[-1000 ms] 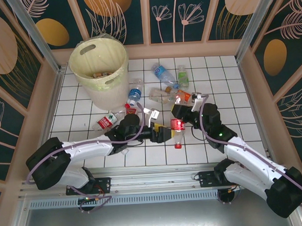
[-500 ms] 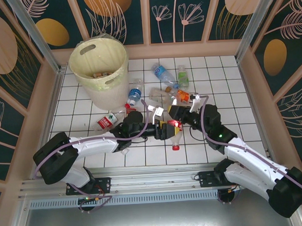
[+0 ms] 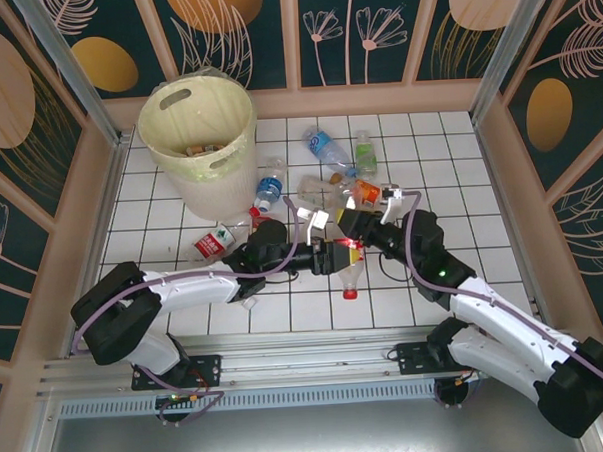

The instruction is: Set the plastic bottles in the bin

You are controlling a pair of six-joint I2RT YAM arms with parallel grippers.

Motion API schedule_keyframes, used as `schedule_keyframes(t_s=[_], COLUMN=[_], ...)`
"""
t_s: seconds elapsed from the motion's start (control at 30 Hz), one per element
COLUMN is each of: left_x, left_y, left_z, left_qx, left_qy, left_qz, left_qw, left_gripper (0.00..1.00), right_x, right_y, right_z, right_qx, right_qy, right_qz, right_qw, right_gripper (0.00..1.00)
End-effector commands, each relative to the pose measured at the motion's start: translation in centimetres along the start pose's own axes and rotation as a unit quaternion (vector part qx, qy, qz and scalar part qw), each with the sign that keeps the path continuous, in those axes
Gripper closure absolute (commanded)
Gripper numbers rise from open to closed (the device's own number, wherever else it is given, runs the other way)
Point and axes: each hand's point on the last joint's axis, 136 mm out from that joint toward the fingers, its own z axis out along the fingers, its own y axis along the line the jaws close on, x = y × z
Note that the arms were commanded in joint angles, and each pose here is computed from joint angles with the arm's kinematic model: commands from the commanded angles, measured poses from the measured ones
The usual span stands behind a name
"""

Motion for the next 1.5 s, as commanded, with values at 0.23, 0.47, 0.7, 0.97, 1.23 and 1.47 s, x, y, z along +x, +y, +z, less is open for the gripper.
schedule_keyframes(t_s=[0.23,0.47,0.7,0.97,1.23,1.47], left_x=[-2.0,-4.2,-9.9,-20.6,-29.7,-34.9], left_y=[0.1,0.2,-0.6,-3.4,-3.1,-0.1], left_z=[-1.0,-2.0,-3.6,-8.1,-14.0,-20.0], left_qx=[-0.056,-0.129,-0.198,-0.295,-0.399,-0.481], left_qy=[-0.041,-0.042,-0.056,-0.117,-0.166,-0.207], left_qz=[0.023,0.05,0.109,0.209,0.255,0.26], left_qw=[0.997,0.989,0.973,0.925,0.865,0.811], left_gripper=[0.43,0.41,0.41,0.39,0.39,0.39], right_x=[-1.5,-2.0,-1.1,0.4,0.5,0.9], right_y=[2.2,3.9,5.5,5.2,5.0,4.6], right_z=[-1.3,-4.2,-6.7,-6.9,-6.8,-6.7], right_qx=[-0.032,-0.045,-0.08,-0.092,-0.091,-0.088], right_qy=[-0.025,-0.022,-0.001,0.021,0.018,0.022], right_qz=[-0.013,-0.069,-0.114,-0.103,-0.095,-0.089], right_qw=[0.999,0.996,0.99,0.99,0.991,0.992], right_gripper=[0.07,0.01,0.01,0.01,0.01,0.01])
